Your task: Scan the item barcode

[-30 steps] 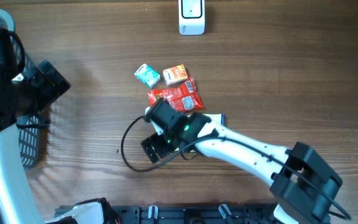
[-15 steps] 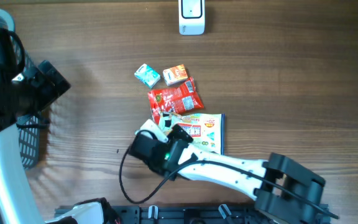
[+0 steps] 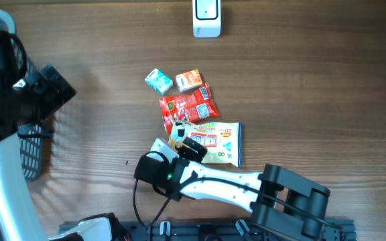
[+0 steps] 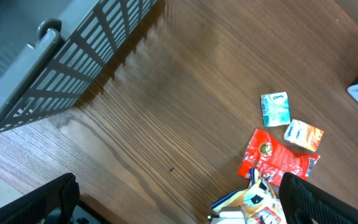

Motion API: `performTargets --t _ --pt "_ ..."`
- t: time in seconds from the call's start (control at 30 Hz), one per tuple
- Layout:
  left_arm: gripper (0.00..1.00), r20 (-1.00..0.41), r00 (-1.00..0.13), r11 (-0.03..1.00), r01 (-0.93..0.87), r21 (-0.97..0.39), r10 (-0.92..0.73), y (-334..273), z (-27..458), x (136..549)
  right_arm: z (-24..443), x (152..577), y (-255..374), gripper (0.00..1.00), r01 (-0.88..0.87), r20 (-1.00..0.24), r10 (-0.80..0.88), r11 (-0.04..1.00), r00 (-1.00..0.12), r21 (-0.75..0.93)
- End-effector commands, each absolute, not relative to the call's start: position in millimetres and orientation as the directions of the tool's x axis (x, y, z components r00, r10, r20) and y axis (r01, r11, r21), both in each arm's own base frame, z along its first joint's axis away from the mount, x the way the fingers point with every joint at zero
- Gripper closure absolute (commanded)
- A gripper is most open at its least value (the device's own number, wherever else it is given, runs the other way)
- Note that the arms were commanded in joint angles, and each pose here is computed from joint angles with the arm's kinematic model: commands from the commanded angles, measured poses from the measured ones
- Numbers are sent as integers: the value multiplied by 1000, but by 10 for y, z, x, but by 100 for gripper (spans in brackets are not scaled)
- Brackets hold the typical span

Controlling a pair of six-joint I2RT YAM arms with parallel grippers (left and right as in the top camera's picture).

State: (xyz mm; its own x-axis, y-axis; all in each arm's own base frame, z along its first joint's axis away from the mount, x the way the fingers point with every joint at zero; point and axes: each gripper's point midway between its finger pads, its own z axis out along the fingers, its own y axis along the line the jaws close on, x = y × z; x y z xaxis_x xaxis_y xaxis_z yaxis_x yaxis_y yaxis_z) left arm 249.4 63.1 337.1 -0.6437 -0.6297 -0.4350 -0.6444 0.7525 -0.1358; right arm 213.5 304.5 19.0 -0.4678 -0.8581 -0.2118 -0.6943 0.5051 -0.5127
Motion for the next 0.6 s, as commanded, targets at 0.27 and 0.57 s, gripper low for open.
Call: performTargets --t 0.27,0.57 --pt "0 -438 -635 746 -651 -141 -637 648 3387 2489 -51 2721 2645 27 -584 -208 -764 611 -610 -534" --pt "0 -438 -635 746 -651 -141 -637 648 3387 2489 123 2861 2479 96 -443 -261 -664 691 -701 -571"
